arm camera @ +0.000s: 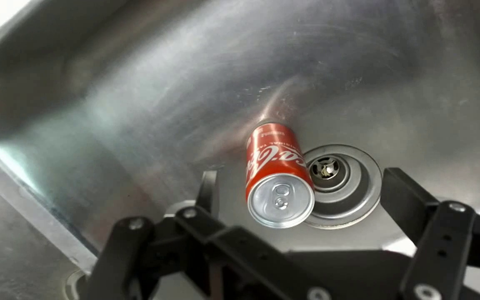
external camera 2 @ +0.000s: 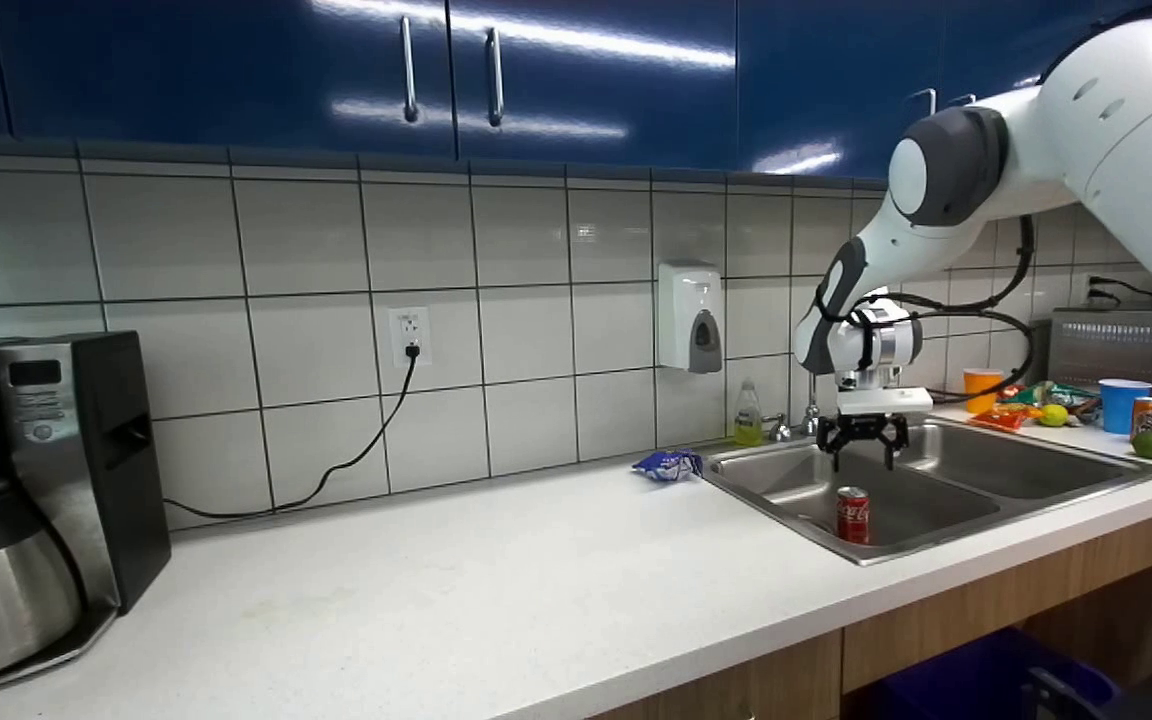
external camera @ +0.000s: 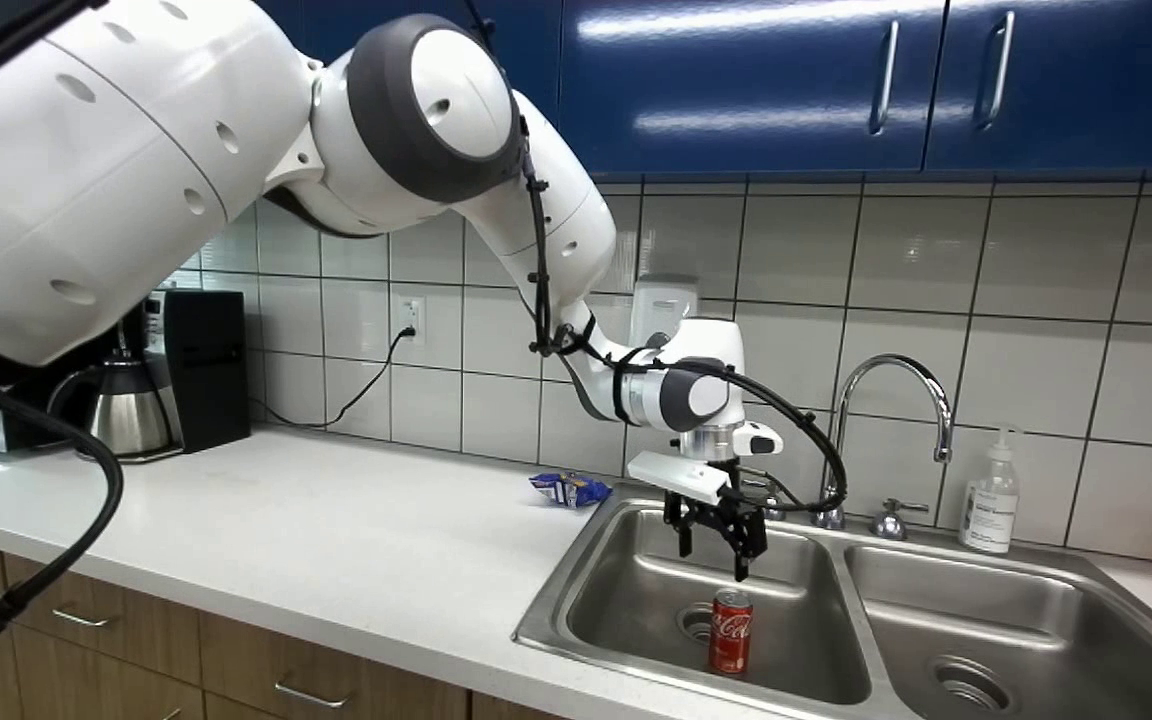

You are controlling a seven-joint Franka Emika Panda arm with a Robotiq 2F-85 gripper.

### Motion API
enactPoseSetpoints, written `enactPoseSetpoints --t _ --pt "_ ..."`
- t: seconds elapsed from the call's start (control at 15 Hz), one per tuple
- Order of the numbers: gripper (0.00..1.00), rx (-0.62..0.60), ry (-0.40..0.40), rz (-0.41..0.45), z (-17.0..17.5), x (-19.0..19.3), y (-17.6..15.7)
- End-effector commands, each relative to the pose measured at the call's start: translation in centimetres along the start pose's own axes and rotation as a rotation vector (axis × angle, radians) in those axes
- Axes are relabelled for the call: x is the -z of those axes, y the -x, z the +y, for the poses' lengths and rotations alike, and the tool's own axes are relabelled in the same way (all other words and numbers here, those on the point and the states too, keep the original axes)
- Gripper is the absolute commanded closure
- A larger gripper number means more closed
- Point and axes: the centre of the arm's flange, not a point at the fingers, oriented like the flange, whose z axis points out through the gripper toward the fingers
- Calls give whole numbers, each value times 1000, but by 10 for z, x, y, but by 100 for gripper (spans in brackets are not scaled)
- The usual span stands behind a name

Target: Remove the can from the sink

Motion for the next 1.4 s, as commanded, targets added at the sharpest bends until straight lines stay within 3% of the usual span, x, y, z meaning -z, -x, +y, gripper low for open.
enactPoseSetpoints --t 0.0,1.33 --pt "0 -6 -9 17 -10 -23 -25" --pt "0 -28 28 17 6 -76 -50"
